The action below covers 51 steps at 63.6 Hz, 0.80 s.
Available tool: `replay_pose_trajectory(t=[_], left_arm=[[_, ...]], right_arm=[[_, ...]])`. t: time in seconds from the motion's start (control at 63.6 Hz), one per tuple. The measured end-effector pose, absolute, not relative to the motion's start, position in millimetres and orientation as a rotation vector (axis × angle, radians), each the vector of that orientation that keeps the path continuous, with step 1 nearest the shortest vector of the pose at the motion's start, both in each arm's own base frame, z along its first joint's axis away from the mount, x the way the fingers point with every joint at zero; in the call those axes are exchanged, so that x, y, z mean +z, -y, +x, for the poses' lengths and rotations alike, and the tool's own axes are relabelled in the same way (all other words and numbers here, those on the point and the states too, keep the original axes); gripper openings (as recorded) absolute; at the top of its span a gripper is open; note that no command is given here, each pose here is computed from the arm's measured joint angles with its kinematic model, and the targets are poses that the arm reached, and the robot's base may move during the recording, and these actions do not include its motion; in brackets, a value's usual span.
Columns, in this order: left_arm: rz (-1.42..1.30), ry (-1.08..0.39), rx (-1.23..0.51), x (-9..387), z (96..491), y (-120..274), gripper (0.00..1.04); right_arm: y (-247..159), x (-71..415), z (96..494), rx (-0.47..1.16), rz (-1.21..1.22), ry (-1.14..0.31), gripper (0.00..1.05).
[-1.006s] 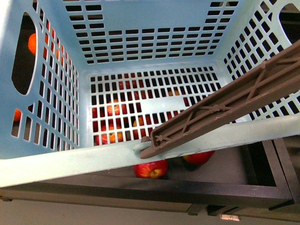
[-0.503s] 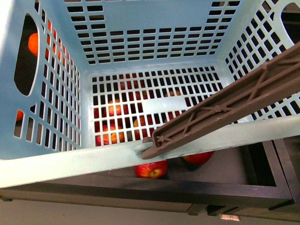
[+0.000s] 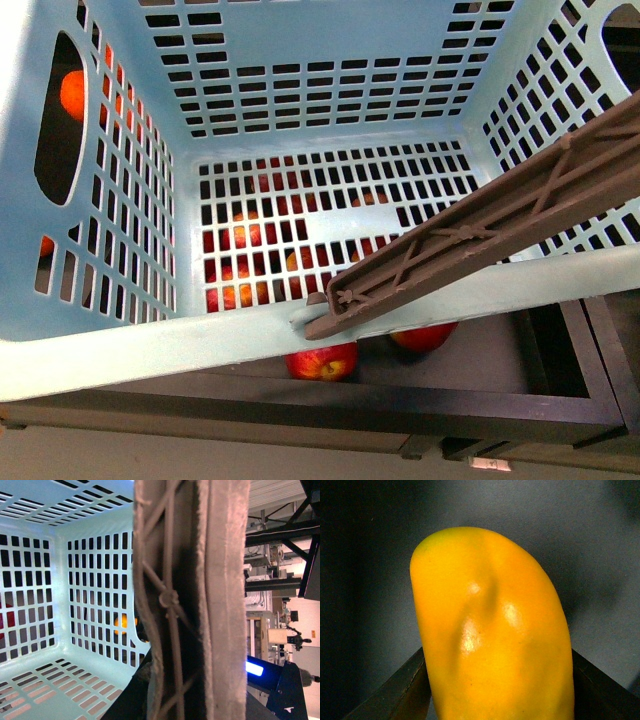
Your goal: Pick mango and avocado into basket
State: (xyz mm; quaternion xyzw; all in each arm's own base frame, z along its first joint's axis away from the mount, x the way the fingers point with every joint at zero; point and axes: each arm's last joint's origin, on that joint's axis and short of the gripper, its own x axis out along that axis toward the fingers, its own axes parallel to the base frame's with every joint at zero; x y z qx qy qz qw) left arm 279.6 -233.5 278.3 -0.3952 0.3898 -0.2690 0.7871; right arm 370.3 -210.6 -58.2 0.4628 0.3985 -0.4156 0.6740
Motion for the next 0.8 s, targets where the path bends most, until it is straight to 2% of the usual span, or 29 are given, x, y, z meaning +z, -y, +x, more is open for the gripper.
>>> replay_pose_trajectory(t=[0.189,0.299,0.55,0.802], left_arm=[[-0.852,-0.840,-0.579,278.3,279.6,233.5,0.14],[-0.852,-0.840,-0.580,278.3,279.6,233.5,0.14],[-0.852,-0.840,-0.579,278.3,279.6,233.5,0.14],[-0.852,-0.840,-0.580,278.3,279.6,233.5,0.14]], right_arm=[[206.1,-49.7,362.7,-0.884,1.023,-0.887,0.61],[204.9,-22.2,352.5,-0.793,0.972,-0.834,0.61],[202.9,58.3,320.1,-0.603,0.831,-0.697,0.61],[167.1,156.8,263.2,-0.354,0.653,-0.576,0.60]])
